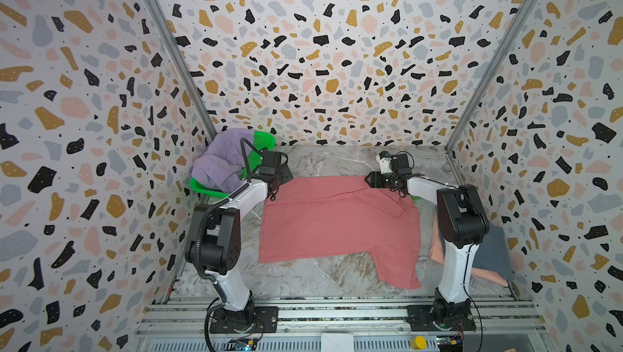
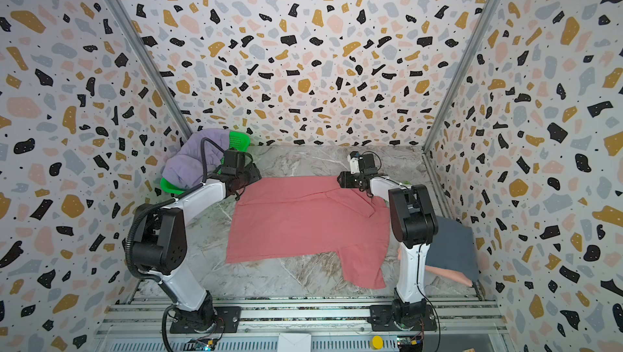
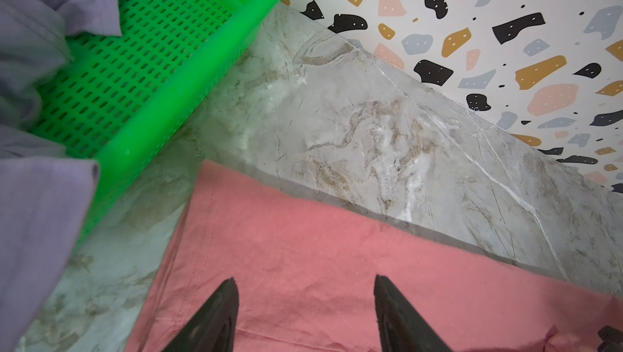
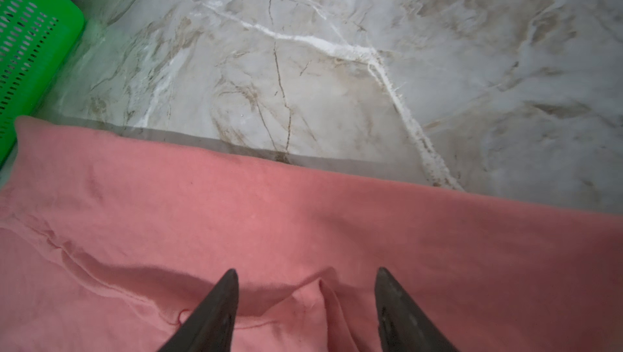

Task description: Fold and stack the t-shirts

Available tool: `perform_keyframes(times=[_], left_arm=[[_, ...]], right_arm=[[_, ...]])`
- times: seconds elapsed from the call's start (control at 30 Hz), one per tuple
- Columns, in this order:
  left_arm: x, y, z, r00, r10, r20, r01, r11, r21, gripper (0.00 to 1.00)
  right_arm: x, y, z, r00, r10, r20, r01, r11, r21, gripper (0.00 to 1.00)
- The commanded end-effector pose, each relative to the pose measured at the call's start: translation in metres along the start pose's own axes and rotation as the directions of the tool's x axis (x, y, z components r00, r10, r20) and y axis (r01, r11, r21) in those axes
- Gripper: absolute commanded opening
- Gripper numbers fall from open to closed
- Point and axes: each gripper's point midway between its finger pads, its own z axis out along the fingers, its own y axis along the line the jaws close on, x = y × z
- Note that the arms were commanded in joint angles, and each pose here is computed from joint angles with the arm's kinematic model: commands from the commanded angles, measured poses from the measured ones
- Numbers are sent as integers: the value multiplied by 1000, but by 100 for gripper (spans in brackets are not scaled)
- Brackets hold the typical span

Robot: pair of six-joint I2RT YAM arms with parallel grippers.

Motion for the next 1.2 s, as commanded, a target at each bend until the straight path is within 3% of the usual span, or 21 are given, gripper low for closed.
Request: perform_keyframes(times=[0.0,0.17,0.2,0.27,0.37,0.53,0.7,0.8,0.87,0.93,1.03,1.07,1.17], left_arm=[[-17,-2,-13,999,-1,46,1,1000,-3,64],[-18,-3,-12,999,0,47,0,1000,-3,65],[-18,-4,-12,999,2,45,-2,1000,-1,65],[-17,-4,-11,999,6,37,-6,1000,-2,65],[-15,-4,-11,999,18,28,-17,1000,-6,65],[-15,1,-16,999,14,35,-13,1000,-20,65],[-11,4,-21,999,36,21,-36,999,-20,65],[-7,4,-26,998,64,8,-64,998,-12,65],[-6,6,-31,996,85,4,-85,996,-20,65],[-7,10,-39,995,102,12,-102,994,-33,65],[-8,17,-49,994,111,25,-110,993,-41,66],[-8,20,-52,993,113,26,-112,993,-42,66],[-7,24,-56,993,116,29,-115,993,-40,67]], right_arm=[[3,17,-18,1000,-20,-8,20,1000,-20,60],[20,11,-12,999,-18,-32,19,1000,21,57],[19,10,-11,999,-29,-21,30,999,24,52],[12,9,-10,999,-40,-10,41,998,41,31],[6,14,-14,999,-46,2,46,999,28,13],[9,35,-28,997,-74,-12,74,997,-18,0],[17,76,-58,993,-115,-20,113,991,-72,0],[41,102,-71,988,-140,-65,132,985,-111,0],[63,112,-77,983,-141,-116,129,986,-105,13],[74,124,-90,980,-157,-121,144,983,-110,17],[64,131,-116,987,-150,-52,145,985,-89,40],[56,131,-123,989,-147,-15,145,987,-71,52],[34,121,-133,987,-149,66,149,989,16,56]])
